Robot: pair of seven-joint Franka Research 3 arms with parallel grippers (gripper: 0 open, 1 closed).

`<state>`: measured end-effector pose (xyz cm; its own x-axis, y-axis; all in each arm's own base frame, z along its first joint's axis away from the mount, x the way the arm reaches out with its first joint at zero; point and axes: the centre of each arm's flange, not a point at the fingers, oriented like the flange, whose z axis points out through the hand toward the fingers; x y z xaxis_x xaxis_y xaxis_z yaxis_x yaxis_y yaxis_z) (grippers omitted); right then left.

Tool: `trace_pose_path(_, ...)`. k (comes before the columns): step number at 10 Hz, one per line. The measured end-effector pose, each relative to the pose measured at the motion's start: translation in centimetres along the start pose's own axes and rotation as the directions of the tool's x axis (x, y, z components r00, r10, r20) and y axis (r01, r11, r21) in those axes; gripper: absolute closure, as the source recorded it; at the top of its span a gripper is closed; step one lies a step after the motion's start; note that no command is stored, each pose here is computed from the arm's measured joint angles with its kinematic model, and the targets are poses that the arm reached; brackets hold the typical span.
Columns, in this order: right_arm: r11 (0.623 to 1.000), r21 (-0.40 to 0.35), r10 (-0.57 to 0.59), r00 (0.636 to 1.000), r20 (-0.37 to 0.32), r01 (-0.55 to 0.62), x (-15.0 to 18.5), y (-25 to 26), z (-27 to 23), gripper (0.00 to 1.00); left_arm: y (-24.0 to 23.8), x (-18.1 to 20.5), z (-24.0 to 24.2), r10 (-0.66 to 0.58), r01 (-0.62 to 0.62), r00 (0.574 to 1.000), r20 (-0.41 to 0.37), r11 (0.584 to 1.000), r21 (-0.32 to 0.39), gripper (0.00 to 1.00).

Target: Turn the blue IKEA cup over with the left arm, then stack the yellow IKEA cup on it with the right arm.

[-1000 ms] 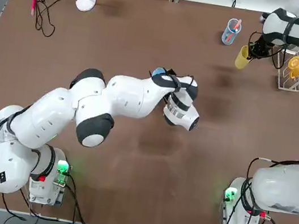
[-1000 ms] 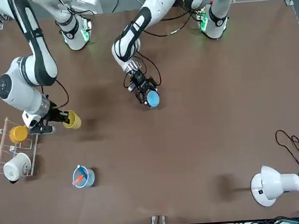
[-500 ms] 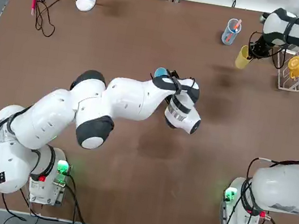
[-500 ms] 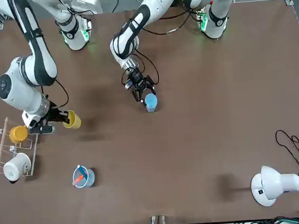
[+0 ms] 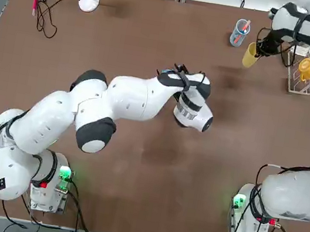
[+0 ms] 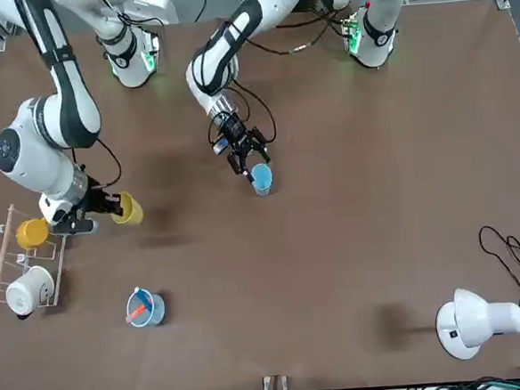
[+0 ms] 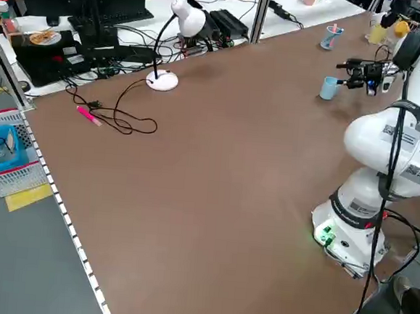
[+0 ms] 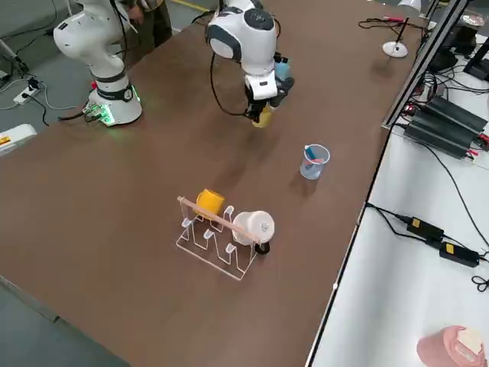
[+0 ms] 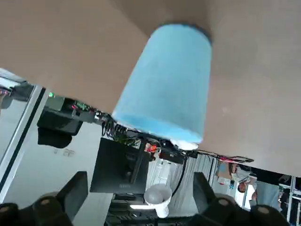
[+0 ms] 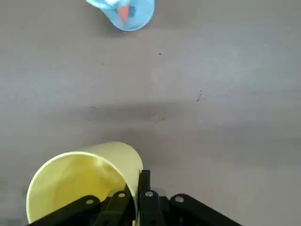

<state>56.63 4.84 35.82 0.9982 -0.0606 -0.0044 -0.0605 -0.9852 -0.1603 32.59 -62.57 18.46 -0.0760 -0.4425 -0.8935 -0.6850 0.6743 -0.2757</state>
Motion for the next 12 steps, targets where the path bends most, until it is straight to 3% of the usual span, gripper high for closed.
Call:
trace_pose_path(3, 1.0, 0.011, 0.026, 0.999, -0.026, -0.026, 0.4, -5.7, -1.6, 0.96, 0.6, -4.1, 0.4, 0.027, -0.026, 0.999, 0.024, 0.999, -0.018, 0.01)
trace_pose_path(5, 0.997, 0.015, 0.074, 0.997, -0.034, -0.073, 0.5, -10.6, -1.2, 0.96, 1.3, -8.3, 2.5, 0.023, -0.023, 0.999, -0.029, 1.0, -0.008, 0.01)
trace_pose_path(7, 0.992, -0.03, 0.123, 0.991, -0.044, -0.124, 1.0, -15.6, 0.6, 0.96, 2.0, -14.8, 6.3, -0.069, 0.068, 0.991, -0.115, 0.998, -0.013, 0.01)
trace_pose_path(10, 0.984, -0.049, 0.171, 0.984, -0.055, -0.174, 0.4, -21.9, 2.9, 0.96, 4.2, -26.1, 14.3, -0.221, 0.215, 0.941, -0.255, 0.975, -0.052, 0.01)
trace_pose_path(12, 0.977, -0.046, 0.206, 0.975, -0.085, -0.21, -1.2, -26.8, 2.8, 0.96, 6.3, -33.0, 20.3, -0.357, 0.342, 0.881, -0.312, 0.934, -0.103, 0.01)
